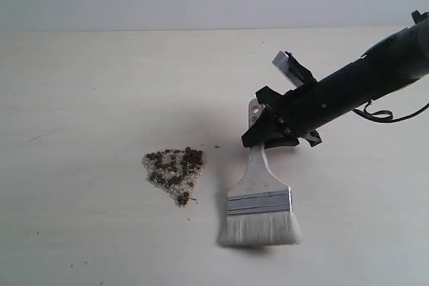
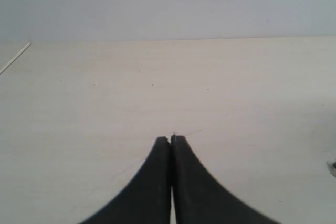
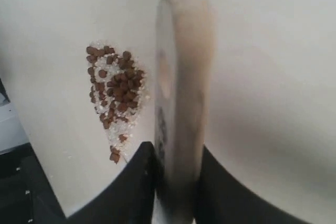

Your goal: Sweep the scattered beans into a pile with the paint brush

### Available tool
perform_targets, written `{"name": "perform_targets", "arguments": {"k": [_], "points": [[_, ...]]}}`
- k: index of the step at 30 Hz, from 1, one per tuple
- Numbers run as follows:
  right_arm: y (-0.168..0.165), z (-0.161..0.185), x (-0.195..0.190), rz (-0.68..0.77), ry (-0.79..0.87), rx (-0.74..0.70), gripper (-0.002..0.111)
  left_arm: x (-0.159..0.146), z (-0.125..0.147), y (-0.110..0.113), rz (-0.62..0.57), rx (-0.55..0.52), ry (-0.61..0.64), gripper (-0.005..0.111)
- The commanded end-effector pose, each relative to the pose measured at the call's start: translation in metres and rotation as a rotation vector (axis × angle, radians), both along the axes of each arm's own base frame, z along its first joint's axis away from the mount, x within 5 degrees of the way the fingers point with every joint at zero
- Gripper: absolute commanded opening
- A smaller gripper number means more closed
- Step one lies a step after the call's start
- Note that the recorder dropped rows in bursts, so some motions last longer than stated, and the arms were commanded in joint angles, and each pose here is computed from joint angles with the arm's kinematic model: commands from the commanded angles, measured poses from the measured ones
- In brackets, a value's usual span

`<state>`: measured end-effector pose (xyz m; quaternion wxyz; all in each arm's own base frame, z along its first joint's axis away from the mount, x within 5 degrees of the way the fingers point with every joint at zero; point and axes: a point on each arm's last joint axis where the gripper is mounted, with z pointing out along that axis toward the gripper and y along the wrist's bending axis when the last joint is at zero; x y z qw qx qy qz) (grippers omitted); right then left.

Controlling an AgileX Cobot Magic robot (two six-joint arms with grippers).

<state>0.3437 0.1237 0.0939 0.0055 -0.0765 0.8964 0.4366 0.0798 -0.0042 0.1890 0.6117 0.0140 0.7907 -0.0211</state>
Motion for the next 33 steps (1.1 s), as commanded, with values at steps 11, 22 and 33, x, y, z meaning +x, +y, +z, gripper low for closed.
{"name": "perform_targets", "arguments": {"k": [11,22,33], "points": [[-0.026,0.065,0.009,-0.125,-0.271,-0.326,0.039,0.0,0.001,0.0,-0.001,-0.002,-0.007,0.0],[-0.087,0.231,-0.151,-0.619,-0.82,-0.475,0.0,0.0,0.001,0.0,-0.001,-0.002,-0.007,0.0],[-0.115,0.274,-0.365,-0.775,-1.39,-0.179,0.0,0.0,0.001,0.0,-0.001,-0.002,-0.007,0.0]]}}
